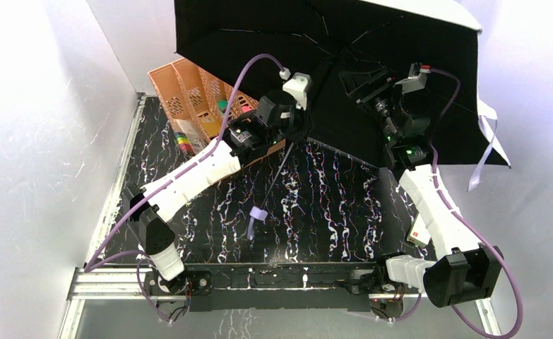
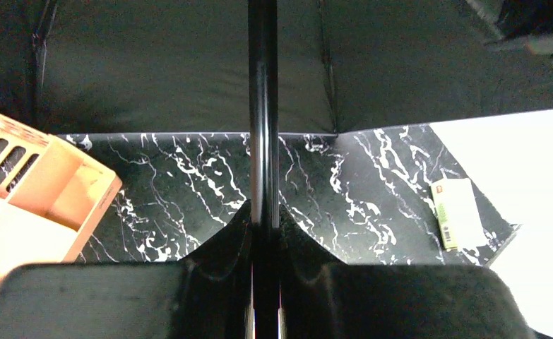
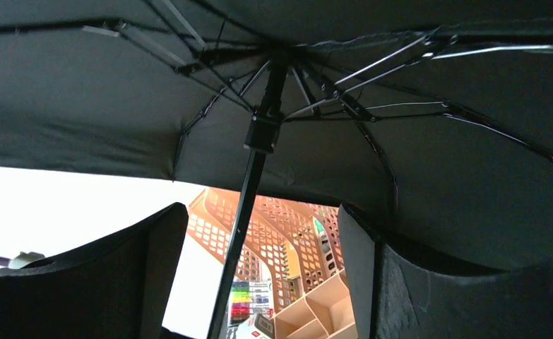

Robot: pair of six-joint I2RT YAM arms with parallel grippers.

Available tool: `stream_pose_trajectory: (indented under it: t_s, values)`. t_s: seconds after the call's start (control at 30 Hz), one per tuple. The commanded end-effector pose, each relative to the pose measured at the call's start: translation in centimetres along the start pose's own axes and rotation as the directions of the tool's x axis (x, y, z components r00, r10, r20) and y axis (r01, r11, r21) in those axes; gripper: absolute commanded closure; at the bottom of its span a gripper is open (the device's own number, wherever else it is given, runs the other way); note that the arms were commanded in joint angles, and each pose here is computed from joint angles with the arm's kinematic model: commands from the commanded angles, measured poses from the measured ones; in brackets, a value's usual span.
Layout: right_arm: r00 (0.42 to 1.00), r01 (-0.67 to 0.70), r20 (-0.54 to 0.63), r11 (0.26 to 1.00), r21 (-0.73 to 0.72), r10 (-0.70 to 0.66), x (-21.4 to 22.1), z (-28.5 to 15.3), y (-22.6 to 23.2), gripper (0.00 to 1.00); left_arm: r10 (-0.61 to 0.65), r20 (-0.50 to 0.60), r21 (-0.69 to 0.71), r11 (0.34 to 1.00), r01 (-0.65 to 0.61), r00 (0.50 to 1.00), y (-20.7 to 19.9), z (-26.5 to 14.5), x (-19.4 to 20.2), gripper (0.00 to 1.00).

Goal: Put away the umbrella

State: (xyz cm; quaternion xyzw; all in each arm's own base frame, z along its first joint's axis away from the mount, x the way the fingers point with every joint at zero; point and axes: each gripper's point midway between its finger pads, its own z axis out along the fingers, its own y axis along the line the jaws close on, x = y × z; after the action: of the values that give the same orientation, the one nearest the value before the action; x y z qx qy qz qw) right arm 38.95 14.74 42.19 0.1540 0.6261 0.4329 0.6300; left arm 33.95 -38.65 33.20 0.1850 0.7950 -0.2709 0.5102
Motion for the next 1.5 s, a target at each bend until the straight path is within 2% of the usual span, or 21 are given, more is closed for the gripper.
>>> stream_pose_trajectory:
  t_s: [0.0,0.23,0.5,0.7,0.93,1.13,1.47]
  values:
    - [0.996,-0.042,0.081,0.998,0.045,0.038,-1.3,-0.3,-0.8,0.15,0.053,0.015,-0.009,0.999,-0.053,0.998,-0.5,-0.9,0.5,1.0]
    - [0.997,-0.032,0.068,0.996,0.079,0.026,0.0,-1.6,-2.5,0.14,0.071,-0.032,-0.004,0.997,-0.071,0.997,-1.1,-0.4,3.9,1.0]
    - [0.999,0.034,-0.012,0.994,-0.102,-0.035,1.0,-0.2,0.7,0.14,0.061,-0.039,0.006,0.998,-0.061,0.997,-1.3,-0.2,4.8,1.0]
    - [0.995,0.043,-0.081,0.984,-0.171,-0.058,2.9,1.1,2.1,0.15,0.067,-0.032,0.002,0.998,-0.067,0.997,-1.2,-0.2,4.6,1.0]
    - [0.998,0.058,-0.029,0.982,-0.18,-0.064,2.3,1.8,3.4,0.16,0.067,-0.032,0.009,0.998,-0.067,0.997,-1.3,-0.3,4.5,1.0]
    - [0.997,0.062,0.05,0.989,-0.132,-0.056,0.8,2.9,3.1,0.19,0.063,-0.037,0.017,0.998,-0.063,0.997,-1.4,-0.4,4.7,1.0]
    - [0.995,0.084,0.065,0.989,-0.123,-0.076,0.6,5.7,2.9,0.22,0.062,-0.046,0.027,0.998,-0.06,0.997,-1.6,-0.4,5.0,1.0]
